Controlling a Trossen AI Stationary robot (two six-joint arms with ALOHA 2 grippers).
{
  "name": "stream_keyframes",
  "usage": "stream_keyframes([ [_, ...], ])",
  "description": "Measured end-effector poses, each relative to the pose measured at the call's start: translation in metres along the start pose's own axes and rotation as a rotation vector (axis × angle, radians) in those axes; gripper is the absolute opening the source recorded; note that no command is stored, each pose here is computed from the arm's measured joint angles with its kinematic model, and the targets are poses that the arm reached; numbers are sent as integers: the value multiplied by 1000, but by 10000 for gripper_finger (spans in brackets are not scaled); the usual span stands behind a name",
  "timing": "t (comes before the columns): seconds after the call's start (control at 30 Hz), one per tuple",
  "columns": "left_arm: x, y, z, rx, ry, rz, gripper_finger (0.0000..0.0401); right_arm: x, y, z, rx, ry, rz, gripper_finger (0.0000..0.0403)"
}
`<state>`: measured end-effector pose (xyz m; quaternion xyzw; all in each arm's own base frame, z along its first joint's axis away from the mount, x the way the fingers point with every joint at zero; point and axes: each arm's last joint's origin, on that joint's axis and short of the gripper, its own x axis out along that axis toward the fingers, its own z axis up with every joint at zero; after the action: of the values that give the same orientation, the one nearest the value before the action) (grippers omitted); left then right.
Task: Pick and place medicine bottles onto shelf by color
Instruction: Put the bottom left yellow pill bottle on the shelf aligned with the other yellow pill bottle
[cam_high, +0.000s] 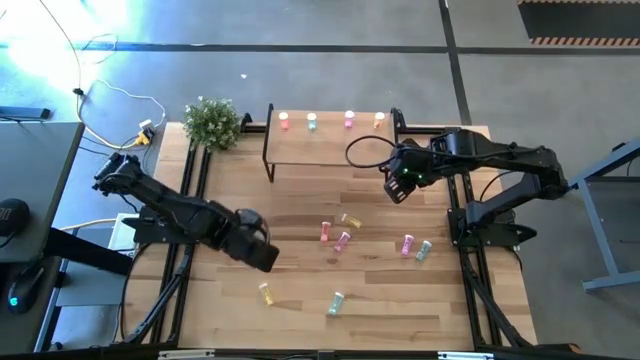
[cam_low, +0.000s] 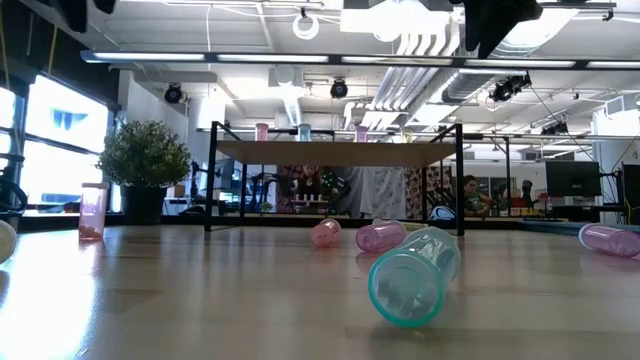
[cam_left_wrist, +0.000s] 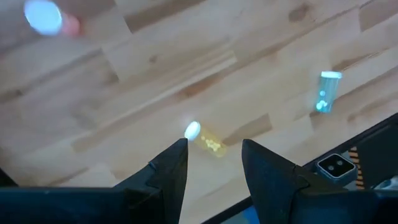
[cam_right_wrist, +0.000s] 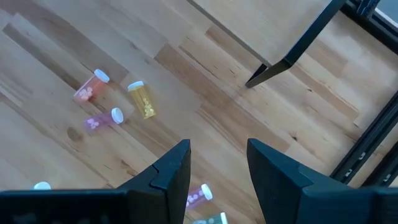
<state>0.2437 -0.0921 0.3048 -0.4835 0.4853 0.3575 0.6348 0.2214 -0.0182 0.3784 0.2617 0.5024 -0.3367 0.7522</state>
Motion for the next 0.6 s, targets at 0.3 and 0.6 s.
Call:
stream_keyframes([
  [0.3, 25, 2, -31, -244, -57, 25, 143, 0, 0, 0, -134, 1, -1, 149],
  [0.6, 62, -13, -54, -401, -122, 41, 143, 0, 0, 0, -264, 2, -2, 149],
])
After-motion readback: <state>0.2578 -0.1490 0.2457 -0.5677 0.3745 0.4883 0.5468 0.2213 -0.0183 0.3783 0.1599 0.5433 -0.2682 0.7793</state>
